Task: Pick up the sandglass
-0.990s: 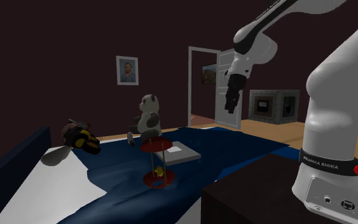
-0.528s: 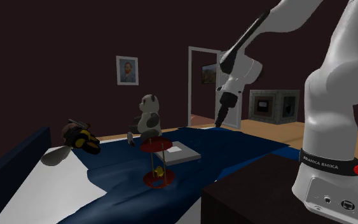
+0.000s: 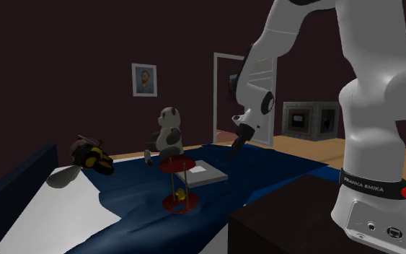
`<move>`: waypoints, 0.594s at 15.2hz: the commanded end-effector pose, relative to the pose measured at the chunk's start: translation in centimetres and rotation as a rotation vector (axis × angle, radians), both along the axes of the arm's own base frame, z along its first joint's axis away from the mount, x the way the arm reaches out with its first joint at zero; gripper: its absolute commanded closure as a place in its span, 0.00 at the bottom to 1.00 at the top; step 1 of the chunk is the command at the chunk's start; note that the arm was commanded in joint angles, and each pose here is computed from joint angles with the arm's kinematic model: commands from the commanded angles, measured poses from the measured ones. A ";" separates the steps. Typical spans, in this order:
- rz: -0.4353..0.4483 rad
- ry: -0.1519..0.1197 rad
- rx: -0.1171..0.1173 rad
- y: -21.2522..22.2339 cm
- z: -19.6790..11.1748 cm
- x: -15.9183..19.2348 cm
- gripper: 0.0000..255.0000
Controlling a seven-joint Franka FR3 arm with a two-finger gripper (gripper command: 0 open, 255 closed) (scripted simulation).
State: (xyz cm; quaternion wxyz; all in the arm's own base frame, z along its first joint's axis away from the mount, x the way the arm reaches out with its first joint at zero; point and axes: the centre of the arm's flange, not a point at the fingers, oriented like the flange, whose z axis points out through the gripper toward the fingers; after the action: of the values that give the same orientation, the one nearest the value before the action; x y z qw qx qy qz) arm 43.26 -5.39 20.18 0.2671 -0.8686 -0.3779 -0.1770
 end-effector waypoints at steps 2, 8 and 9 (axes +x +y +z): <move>0.076 -0.064 0.060 1.3 -3.2 2.7 0.00; 0.223 -0.172 0.170 4.8 -8.5 7.9 0.00; 0.247 -0.190 0.189 5.6 -9.3 8.8 0.00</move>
State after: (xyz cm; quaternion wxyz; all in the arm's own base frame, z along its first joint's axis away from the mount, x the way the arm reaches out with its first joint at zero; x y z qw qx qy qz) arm 51.15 -0.87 11.65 0.3231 -0.7785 -0.4765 -0.2499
